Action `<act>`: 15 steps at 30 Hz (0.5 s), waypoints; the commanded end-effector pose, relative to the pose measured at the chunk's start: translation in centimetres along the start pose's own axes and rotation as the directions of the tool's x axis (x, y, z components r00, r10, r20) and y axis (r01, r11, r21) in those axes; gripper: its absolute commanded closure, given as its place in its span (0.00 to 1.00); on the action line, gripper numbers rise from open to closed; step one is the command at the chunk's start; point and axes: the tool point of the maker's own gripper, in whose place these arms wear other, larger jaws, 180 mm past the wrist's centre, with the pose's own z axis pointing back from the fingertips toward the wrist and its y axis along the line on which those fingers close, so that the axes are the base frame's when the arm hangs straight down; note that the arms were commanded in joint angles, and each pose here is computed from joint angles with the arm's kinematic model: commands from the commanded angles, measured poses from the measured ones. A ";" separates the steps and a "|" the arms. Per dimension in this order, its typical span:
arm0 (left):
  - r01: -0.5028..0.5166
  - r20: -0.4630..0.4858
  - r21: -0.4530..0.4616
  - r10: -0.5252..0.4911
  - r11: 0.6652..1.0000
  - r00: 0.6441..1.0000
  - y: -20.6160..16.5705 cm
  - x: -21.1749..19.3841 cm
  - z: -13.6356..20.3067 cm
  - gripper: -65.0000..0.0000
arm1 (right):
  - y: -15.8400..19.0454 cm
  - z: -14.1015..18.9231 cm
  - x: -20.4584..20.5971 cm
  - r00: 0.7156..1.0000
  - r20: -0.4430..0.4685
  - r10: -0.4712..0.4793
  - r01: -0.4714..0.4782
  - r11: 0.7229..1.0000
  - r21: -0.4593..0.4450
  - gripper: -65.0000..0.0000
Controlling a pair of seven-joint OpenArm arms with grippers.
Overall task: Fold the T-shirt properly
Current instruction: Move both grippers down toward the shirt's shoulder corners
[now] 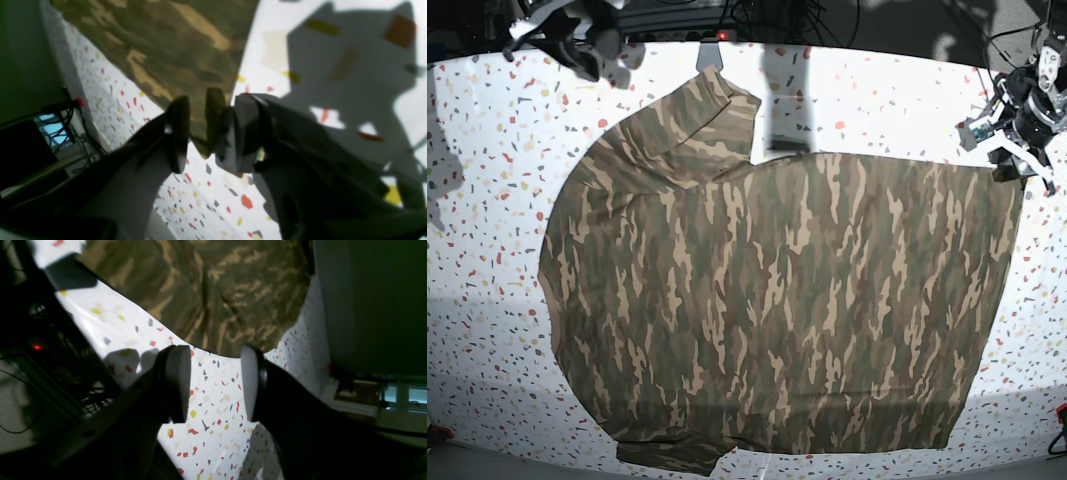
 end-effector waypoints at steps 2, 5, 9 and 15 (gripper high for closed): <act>0.017 -0.010 0.022 -0.017 1.000 1.000 1.3 -0.6 0.1 0.66 | -0.7 0.2 0.8 0.999 0.035 0.001 0.000 1.000 -0.023 0.61; 0.012 0.020 -0.026 -0.011 1.000 1.000 0.4 -0.3 0.0 0.66 | -0.7 0.2 0.8 0.999 0.035 0.001 0.000 1.000 -0.023 0.61; -0.003 0.045 -0.069 0.007 0.998 0.999 -0.5 -0.4 -0.2 0.66 | -0.7 0.2 0.8 1.000 0.031 0.000 0.001 1.000 -0.023 0.61; -0.035 0.002 -0.052 0.035 0.998 0.999 0.8 -2.2 -1.5 0.66 | -0.7 0.2 0.7 1.000 0.029 0.003 -0.002 1.000 -0.025 0.61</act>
